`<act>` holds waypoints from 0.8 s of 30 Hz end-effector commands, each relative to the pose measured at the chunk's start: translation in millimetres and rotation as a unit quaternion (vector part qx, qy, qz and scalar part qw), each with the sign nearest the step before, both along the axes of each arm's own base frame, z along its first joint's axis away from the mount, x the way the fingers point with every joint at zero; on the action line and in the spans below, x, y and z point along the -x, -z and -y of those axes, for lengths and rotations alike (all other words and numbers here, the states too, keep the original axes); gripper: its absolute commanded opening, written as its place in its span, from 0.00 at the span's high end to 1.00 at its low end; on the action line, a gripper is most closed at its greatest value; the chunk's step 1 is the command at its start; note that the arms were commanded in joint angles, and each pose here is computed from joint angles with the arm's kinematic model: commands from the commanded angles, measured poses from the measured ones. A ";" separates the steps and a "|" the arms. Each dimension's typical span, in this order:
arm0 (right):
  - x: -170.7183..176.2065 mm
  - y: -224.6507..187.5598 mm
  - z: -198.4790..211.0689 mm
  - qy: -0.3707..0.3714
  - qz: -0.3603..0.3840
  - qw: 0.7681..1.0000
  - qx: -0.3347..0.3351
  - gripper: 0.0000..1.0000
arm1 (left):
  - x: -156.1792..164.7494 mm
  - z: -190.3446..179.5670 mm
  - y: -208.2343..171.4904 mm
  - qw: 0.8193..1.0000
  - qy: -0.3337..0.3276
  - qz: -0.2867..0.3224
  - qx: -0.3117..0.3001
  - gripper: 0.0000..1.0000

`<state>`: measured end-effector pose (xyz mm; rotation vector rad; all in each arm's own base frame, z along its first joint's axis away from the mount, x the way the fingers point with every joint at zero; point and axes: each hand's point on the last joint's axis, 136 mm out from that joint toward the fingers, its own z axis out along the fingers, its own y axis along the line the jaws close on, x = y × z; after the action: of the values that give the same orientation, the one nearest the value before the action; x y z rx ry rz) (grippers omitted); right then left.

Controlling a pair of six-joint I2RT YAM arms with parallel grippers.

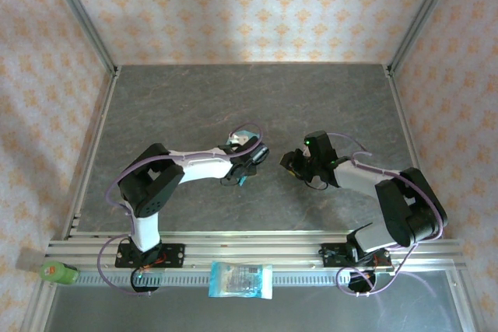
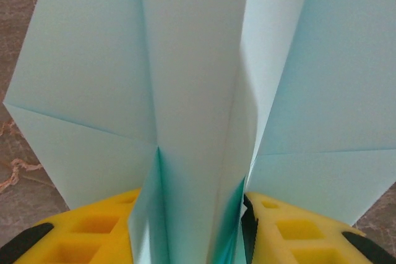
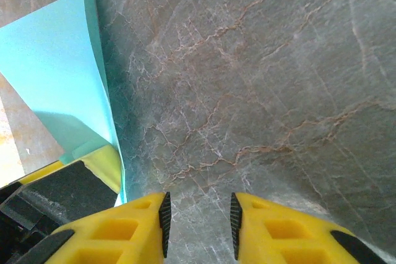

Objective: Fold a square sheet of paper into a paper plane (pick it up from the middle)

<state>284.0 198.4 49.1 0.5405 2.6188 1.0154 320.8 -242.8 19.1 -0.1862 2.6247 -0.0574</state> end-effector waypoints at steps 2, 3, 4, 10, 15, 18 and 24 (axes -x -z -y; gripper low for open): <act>-17.2 -25.8 7.1 0.004 0.047 0.999 0.019 0.67 | 9.5 -8.3 -10.0 1.000 -0.024 -0.001 -0.009 0.55; -19.7 -29.8 10.2 0.008 0.056 0.998 0.026 0.66 | 7.9 -6.5 -16.5 1.000 -0.026 0.006 -0.002 0.54; -23.3 -36.0 13.9 0.013 0.069 0.997 0.034 0.65 | 6.1 -5.2 -23.8 0.999 -0.029 0.015 0.003 0.53; -42.3 -60.4 55.8 0.071 0.121 0.984 0.111 0.56 | 3.3 -2.9 -57.3 0.998 -0.035 0.049 0.027 0.49; -59.9 -90.1 117.8 0.161 0.188 0.943 0.221 0.49 | 3.5 -19.6 -85.0 0.995 -0.045 0.090 0.017 0.46; -65.5 -114.7 166.9 0.239 0.256 0.880 0.322 0.27 | -3.8 -50.4 -107.9 0.988 -0.066 0.143 -0.008 0.38; -78.8 -122.3 224.3 0.299 0.318 0.783 0.443 0.15 | -34.0 -165.8 -159.4 0.942 -0.181 0.267 -0.093 0.07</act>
<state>361.3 14.4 165.3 0.5694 1.9241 0.0194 342.8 -138.6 150.9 -0.4341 2.2008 0.0102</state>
